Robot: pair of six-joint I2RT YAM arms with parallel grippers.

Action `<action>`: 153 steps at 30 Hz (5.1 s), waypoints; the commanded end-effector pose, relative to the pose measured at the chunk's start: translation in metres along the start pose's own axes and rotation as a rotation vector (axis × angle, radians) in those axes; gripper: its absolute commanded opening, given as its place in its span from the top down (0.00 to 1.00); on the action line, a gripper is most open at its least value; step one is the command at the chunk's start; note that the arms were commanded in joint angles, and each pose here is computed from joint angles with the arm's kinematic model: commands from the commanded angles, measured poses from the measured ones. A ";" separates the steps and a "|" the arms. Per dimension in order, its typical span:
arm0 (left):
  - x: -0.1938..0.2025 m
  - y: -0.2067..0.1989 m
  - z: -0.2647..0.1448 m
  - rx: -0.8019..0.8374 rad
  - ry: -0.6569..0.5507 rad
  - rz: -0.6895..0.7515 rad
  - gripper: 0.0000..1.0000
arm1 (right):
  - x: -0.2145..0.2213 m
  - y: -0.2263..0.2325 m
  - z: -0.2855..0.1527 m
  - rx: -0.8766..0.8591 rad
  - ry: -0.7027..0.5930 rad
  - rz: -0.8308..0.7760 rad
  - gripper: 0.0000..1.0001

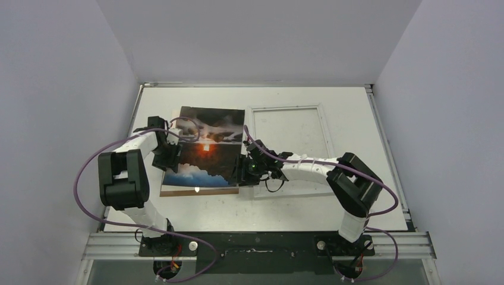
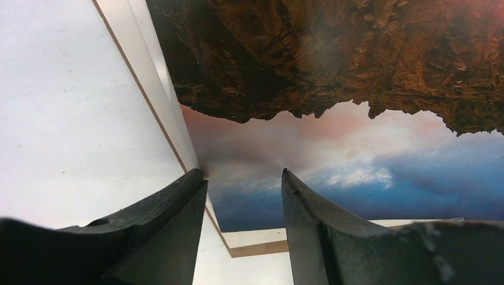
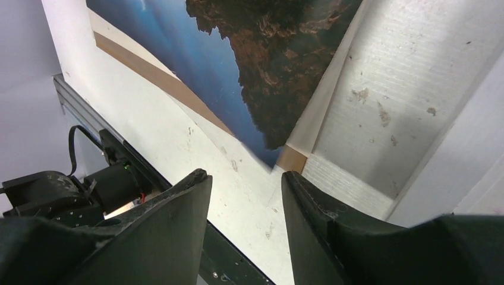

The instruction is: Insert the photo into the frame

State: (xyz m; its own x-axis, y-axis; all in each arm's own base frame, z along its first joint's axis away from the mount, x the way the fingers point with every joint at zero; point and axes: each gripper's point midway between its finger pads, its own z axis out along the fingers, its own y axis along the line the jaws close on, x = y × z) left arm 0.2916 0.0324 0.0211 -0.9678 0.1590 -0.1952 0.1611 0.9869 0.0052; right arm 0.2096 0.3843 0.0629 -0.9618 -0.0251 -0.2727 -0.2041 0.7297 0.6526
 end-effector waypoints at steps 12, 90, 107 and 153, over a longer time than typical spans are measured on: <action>-0.002 0.000 0.008 0.020 -0.003 -0.039 0.55 | -0.012 0.019 -0.004 -0.040 -0.059 0.018 0.45; 0.043 0.035 0.017 0.029 0.023 -0.100 0.59 | 0.033 -0.014 0.032 0.271 0.088 0.072 0.09; 0.045 0.031 0.021 0.047 0.030 -0.101 0.60 | 0.003 0.047 0.018 0.016 0.000 0.133 0.09; -0.031 0.058 -0.009 0.018 -0.100 -0.177 0.60 | -0.106 -0.038 0.029 0.415 -0.256 0.014 0.05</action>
State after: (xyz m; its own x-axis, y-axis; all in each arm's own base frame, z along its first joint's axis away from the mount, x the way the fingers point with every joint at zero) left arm 0.2990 0.0802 0.0200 -0.9747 0.0153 -0.2229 0.0276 0.9982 -0.0524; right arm 0.2854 0.3775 0.0351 -0.9170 0.0895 -0.3888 -0.0460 0.9443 0.3259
